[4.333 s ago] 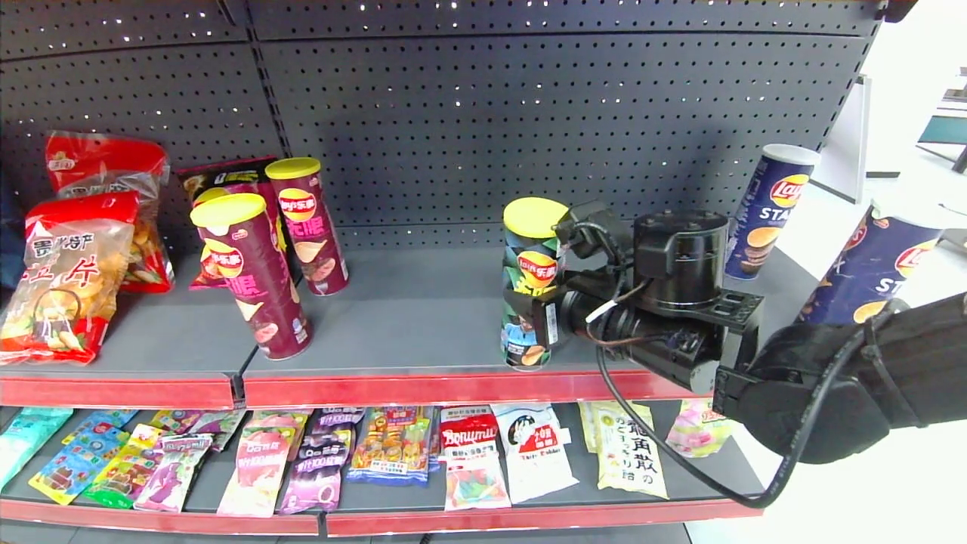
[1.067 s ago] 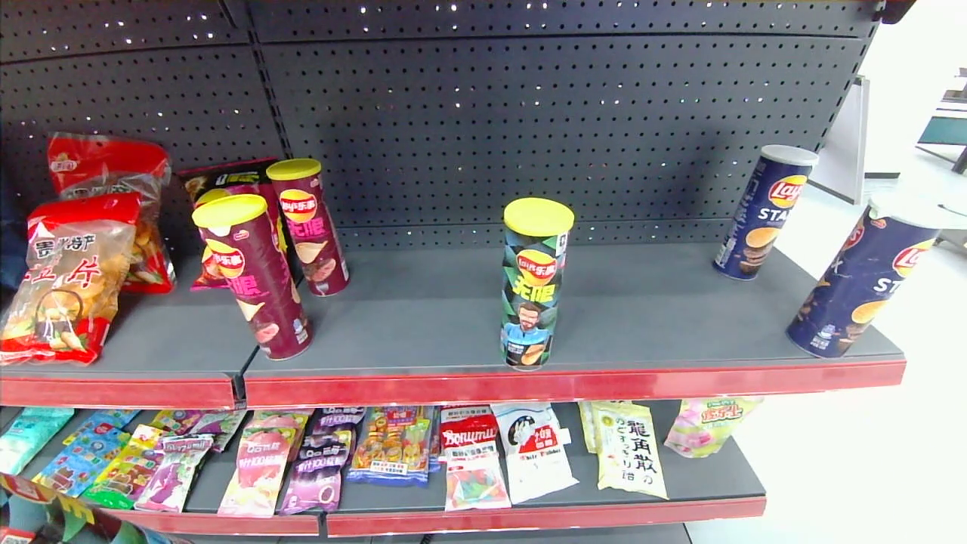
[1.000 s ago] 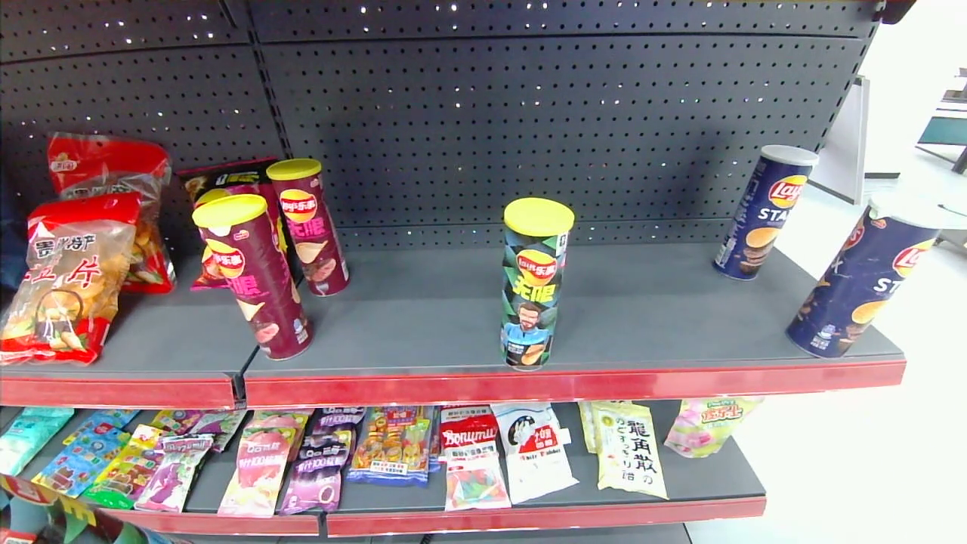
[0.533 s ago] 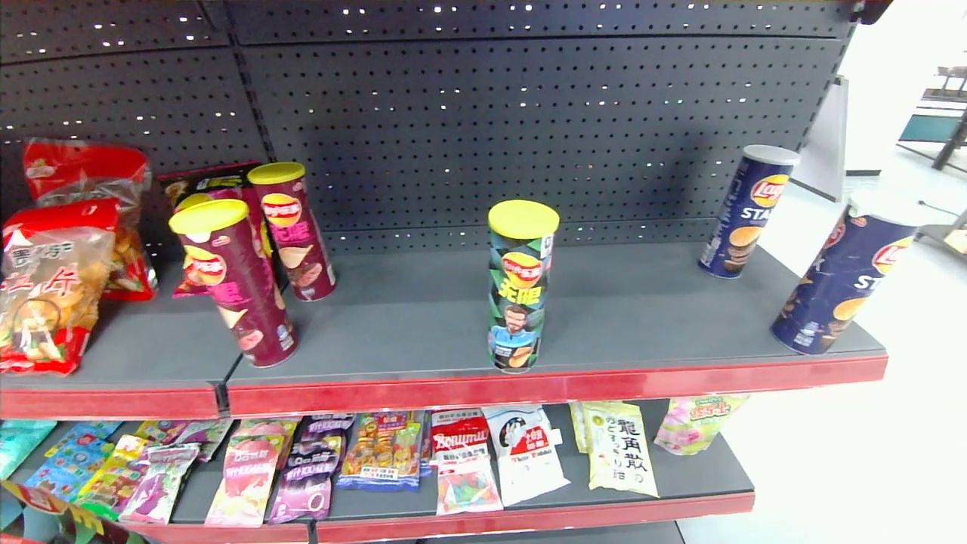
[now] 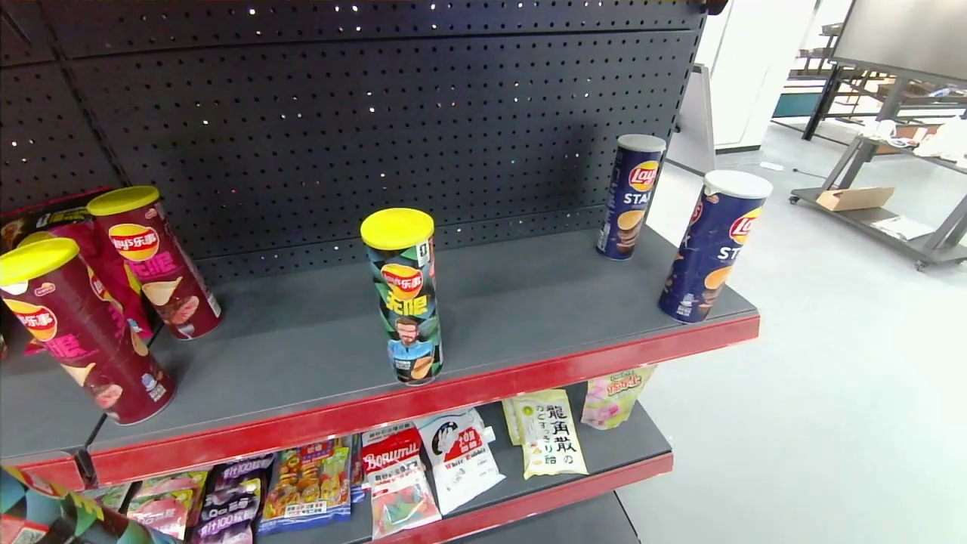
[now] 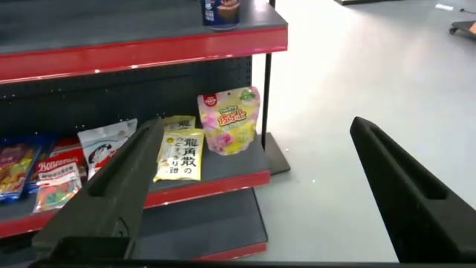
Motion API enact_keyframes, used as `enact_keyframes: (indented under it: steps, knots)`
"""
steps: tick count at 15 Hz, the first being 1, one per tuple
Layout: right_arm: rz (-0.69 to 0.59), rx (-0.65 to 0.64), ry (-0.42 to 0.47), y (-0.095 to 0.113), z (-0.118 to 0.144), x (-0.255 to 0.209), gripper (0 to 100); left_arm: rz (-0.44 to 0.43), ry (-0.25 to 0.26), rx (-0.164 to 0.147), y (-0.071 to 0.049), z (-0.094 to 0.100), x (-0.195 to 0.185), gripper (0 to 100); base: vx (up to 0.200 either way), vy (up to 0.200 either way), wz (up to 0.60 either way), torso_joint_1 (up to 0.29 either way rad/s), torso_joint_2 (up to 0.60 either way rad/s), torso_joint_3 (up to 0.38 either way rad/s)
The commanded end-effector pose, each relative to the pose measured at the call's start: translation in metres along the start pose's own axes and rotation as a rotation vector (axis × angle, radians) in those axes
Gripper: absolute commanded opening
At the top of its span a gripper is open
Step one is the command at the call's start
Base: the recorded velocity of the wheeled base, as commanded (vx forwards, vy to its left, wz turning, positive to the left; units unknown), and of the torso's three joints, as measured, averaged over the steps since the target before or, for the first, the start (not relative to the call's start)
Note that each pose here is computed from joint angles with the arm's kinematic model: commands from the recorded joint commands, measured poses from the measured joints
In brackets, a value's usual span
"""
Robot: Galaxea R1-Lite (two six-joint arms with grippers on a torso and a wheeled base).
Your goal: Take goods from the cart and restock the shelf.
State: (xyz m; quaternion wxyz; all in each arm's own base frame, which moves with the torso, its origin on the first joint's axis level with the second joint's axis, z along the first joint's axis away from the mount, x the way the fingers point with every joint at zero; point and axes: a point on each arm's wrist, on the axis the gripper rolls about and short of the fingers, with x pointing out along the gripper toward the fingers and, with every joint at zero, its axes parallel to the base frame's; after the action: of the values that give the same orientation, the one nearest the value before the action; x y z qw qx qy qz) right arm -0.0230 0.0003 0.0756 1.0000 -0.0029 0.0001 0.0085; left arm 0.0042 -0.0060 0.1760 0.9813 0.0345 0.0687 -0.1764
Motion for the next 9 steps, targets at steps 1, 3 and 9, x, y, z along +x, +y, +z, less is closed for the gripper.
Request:
enact_keyframes:
  steps: [1, 3, 9]
  knots:
    - [0.001, 0.000, 0.001, 0.000, 0.000, 0.000, 100, 0.023, 0.025, -0.038, 0.008, 0.018, 0.025, 0, 0.000, 0.000, 0.00, 0.000, 0.00, 0.000]
    - [0.001, 0.000, 0.001, 0.000, 0.000, 0.000, 100, 0.034, -0.010, -0.036, 0.019, 0.035, 0.061, 0, 0.000, 0.000, 0.00, 0.000, 0.00, 0.000]
    - [0.001, 0.000, 0.001, 0.000, 0.000, 0.000, 100, -0.024, -0.009, -0.039, 0.045, 0.057, 0.164, 0, 0.000, 0.000, 0.00, 0.000, 0.00, 0.000]
